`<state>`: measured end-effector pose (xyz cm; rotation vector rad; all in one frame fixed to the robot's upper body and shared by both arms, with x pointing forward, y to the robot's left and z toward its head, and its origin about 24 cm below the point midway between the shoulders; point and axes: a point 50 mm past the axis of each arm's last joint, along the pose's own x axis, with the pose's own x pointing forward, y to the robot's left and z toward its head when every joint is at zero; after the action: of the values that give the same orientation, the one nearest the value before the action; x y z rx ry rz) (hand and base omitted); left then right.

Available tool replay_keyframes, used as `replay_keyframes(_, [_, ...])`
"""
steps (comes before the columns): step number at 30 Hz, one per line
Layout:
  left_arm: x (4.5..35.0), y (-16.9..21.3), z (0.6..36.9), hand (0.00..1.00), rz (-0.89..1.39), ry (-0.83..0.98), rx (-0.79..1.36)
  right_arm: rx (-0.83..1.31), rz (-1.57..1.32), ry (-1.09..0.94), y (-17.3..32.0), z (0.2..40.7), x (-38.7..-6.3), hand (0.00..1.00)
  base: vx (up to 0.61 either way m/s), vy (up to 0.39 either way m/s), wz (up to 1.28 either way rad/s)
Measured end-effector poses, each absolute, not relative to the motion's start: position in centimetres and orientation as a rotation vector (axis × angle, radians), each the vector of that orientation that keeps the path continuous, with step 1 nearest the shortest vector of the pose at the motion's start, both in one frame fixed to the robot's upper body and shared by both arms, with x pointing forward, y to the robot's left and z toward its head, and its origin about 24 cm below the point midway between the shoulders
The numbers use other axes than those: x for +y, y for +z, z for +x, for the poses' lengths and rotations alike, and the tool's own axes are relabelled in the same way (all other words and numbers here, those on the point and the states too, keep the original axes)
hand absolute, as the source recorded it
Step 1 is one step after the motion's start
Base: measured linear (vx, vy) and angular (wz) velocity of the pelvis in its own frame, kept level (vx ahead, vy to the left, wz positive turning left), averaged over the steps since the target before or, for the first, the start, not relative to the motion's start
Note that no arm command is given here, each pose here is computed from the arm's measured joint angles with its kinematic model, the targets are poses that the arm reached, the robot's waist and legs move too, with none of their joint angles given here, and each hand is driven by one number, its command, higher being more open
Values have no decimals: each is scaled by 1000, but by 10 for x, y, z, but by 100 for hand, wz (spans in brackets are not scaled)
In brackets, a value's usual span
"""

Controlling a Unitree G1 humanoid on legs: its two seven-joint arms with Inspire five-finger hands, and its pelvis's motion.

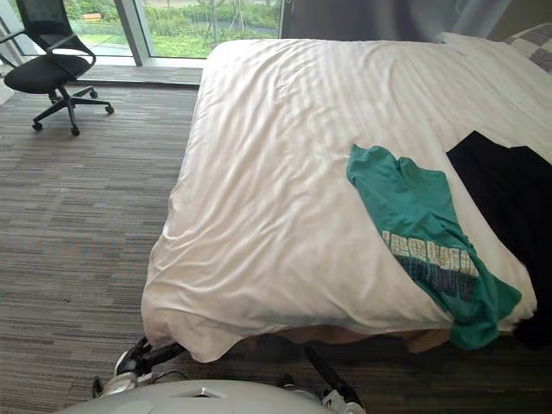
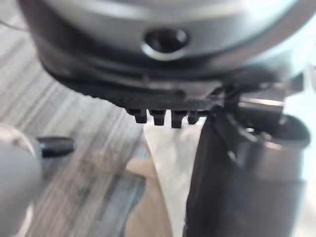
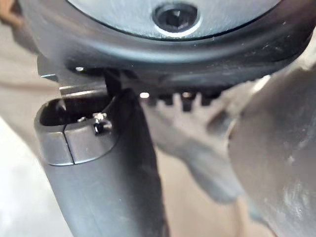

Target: Tidy up the quilt and then pick up the clothes from the bed and put them into the laundry hamper

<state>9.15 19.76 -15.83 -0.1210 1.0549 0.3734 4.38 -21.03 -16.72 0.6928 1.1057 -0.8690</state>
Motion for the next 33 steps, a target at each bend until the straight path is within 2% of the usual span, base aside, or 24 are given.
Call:
replay_keyframes(2, [195, -159, 90, 100, -133, 360, 1061, 1112, 718, -967, -167, 39, -213, 100, -120, -43, -23])
replay_keyframes(3, [196, -160, 87, 100, -134, 360, 1066, 1112, 742, -1048, -167, 35, -216, 0, -113, -46, -16])
replay_keyframes(8, [205, -162, 67, 100, -138, 421, 1110, 1113, 699, -1339, -163, 20, -233, 0, -117, -48, -13])
replay_keyframes(11, [210, -163, 57, 100, -139, 444, 1126, 999, 665, -1486, -150, 26, -259, 0, -107, -37, -10])
replay_keyframes(14, [211, -164, 47, 100, -142, 438, 1144, 775, 543, -1567, -117, 45, -315, 0, -72, -26, -6])
replay_keyframes(16, [212, -164, 40, 100, -127, 419, 1163, 510, 375, -1548, -63, 79, -378, 0, -37, -20, -4])
replay_keyframes(17, [213, -164, 39, 100, -116, 405, 1170, 435, 324, -1521, -44, 91, -394, 0, -16, -22, -4])
replay_keyframes(19, [215, -164, 37, 100, -80, 350, 1204, 181, 114, -1357, 34, 145, -438, 0, 0, 0, 0])
replay_keyframes(22, [213, -164, 45, 100, -88, 312, 1200, -18, -39, -1162, 112, 181, -462, 0, -13, -34, 7])
replay_keyframes(23, [212, -164, 45, 100, -100, 306, 1210, -207, -117, -940, 154, 197, -461, 0, 0, -34, 4])
replay_keyframes(24, [213, -164, 44, 100, -104, 306, 1213, -243, -165, -871, 169, 205, -456, 0, 10, -35, -1])
replay_keyframes(26, [215, -164, 42, 100, -112, 324, 1227, -355, -290, -567, 211, 226, -426, 0, 15, -24, -11])
replay_keyframes(28, [219, -164, 41, 100, -103, 335, 1228, -401, -333, -377, 221, 235, -401, 0, 3, -11, -8])
replay_keyframes(29, [221, -164, 40, 100, -97, 339, 1228, -430, -342, -260, 224, 241, -382, 0, 0, 0, 0])
replay_keyframes(31, [224, -163, 40, 100, -82, 334, 1228, -522, -306, 60, 227, 252, -321, 0, -38, -1, 1])
replay_keyframes(32, [224, -163, 41, 100, -81, 328, 1223, -541, -286, 139, 226, 254, -305, 0, -54, 17, 7])
replay_keyframes(33, [223, -162, 46, 100, -79, 313, 1205, -554, -245, 284, 220, 256, -274, 0, -58, 19, 20])
